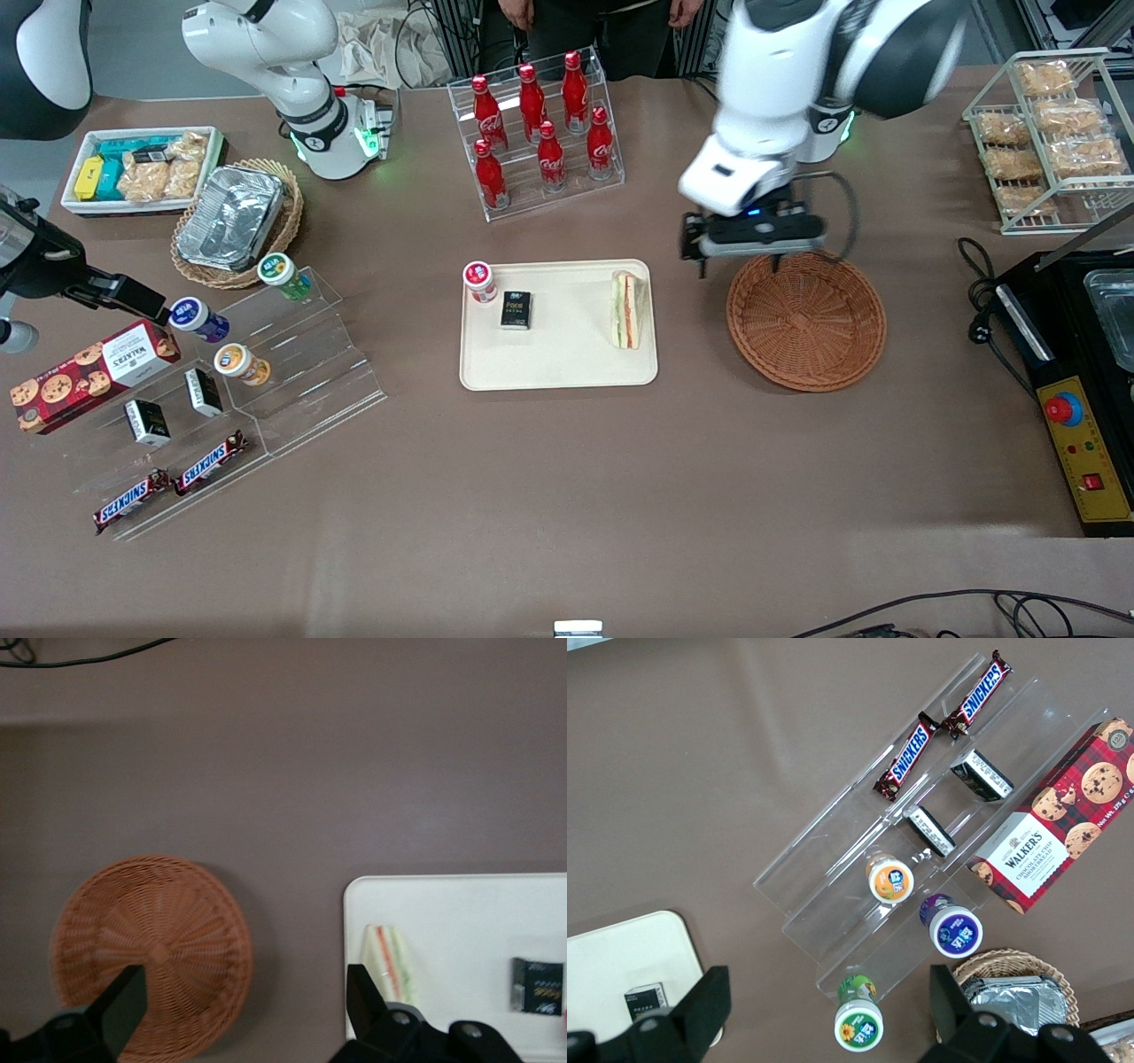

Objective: Place sandwich from basket to tray

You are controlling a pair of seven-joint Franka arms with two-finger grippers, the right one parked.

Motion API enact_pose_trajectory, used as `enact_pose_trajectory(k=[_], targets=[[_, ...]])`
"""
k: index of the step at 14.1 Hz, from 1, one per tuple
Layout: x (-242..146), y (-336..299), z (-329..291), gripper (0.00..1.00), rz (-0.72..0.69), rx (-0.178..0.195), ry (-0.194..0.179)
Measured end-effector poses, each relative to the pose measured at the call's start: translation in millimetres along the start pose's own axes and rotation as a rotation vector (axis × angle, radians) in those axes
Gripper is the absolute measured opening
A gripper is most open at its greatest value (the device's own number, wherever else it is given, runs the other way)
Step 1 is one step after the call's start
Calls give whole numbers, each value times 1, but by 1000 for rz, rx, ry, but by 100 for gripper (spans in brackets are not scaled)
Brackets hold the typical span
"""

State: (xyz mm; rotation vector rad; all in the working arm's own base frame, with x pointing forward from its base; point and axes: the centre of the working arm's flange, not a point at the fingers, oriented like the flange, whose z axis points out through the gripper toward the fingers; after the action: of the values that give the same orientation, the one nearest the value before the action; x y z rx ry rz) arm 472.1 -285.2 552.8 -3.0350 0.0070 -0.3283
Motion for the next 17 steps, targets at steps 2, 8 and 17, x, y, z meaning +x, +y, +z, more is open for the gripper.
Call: enact_pose_trajectory(k=[2,8,17], targets=[[-2,-34,-19,100,33,32,-50],[1,-195,-81,100,83,-134,-88],[42,-230,-87,100,158,-203,-59]])
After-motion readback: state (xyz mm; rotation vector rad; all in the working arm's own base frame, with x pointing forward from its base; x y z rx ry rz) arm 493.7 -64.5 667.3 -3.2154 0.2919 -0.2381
